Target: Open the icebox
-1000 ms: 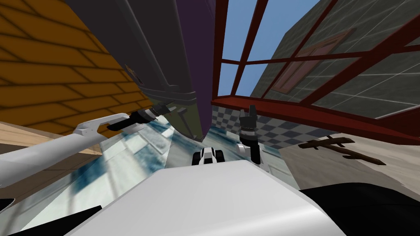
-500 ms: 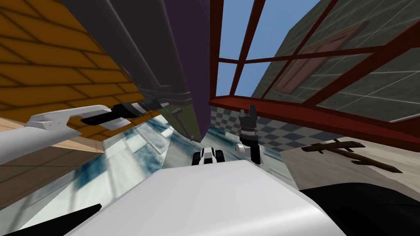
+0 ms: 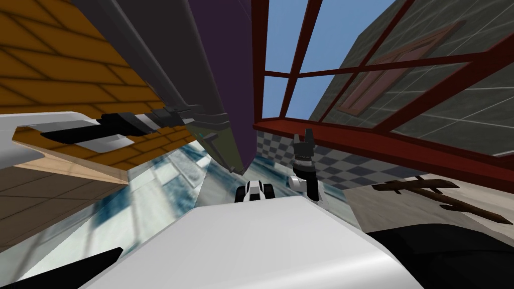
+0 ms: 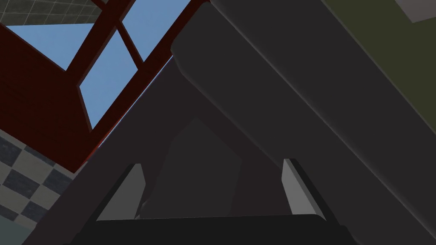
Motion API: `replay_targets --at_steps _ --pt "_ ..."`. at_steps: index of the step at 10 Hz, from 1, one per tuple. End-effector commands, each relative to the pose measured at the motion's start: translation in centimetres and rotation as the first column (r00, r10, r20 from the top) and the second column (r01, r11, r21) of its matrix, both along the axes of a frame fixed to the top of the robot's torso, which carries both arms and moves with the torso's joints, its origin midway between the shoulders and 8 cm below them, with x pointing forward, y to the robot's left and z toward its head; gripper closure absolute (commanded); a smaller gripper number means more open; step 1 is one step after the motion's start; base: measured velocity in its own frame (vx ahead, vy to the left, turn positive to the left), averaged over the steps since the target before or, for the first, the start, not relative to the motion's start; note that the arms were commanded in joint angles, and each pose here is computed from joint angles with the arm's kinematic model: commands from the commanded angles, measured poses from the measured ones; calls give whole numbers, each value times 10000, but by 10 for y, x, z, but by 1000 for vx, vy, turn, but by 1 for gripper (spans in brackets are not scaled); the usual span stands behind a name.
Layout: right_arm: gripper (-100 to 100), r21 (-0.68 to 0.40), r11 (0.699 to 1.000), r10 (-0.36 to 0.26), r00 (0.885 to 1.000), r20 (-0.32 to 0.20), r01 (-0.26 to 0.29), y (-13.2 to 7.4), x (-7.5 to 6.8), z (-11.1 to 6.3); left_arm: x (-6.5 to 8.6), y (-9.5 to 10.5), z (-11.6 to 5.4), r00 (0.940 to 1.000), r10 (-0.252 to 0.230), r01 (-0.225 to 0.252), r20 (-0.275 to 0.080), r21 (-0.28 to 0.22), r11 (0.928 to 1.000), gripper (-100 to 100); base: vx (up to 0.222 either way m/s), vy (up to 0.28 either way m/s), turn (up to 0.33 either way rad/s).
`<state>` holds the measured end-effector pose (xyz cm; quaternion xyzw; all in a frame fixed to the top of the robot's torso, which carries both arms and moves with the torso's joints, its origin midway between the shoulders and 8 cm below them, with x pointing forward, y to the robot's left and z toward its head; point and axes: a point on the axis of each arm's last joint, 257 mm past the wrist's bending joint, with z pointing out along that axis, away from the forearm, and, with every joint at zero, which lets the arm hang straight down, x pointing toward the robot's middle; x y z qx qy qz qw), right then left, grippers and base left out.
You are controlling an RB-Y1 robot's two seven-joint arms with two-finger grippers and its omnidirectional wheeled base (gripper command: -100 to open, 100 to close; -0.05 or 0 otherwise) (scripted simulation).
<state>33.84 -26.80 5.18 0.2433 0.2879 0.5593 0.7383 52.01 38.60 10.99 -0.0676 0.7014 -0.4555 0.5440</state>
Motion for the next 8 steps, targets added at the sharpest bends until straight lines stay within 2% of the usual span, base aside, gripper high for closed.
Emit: replay_targets --at_steps 1,2,3,4,6,7,8 --pt "0 -1 10000 0 10000 0 0 0 0 0 -2 6 9 9998 163 -163 60 83 9998 -100 7 -35 9" --pt "0 -2 10000 0 10000 0 0 0 0 0 -3 8 17 9997 251 -253 77 146 9996 -100 70 -73 -52" --pt "0 -1 10000 0 10000 -1 0 0 0 0 -3 7 14 9997 208 -210 85 136 9997 -100 45 -44 -7" --pt "0 -2 10000 -1 10000 0 1 0 0 0 -2 7 15 9997 220 -221 79 131 9997 100 6 -7 6" --pt "0 -4 10000 -1 10000 0 1 0 0 0 -10 0 20 9992 -344 342 221 82 9994 100 -40 98 84" --pt "0 -4 10000 -1 10000 -1 1 0 0 0 -12 3 24 9984 -477 475 300 59 9989 100 -56 168 151" --pt "0 -5 10000 -2 10000 -1 2 0 0 0 -17 -4 24 9961 -824 822 329 51 9966 100 -46 150 62"
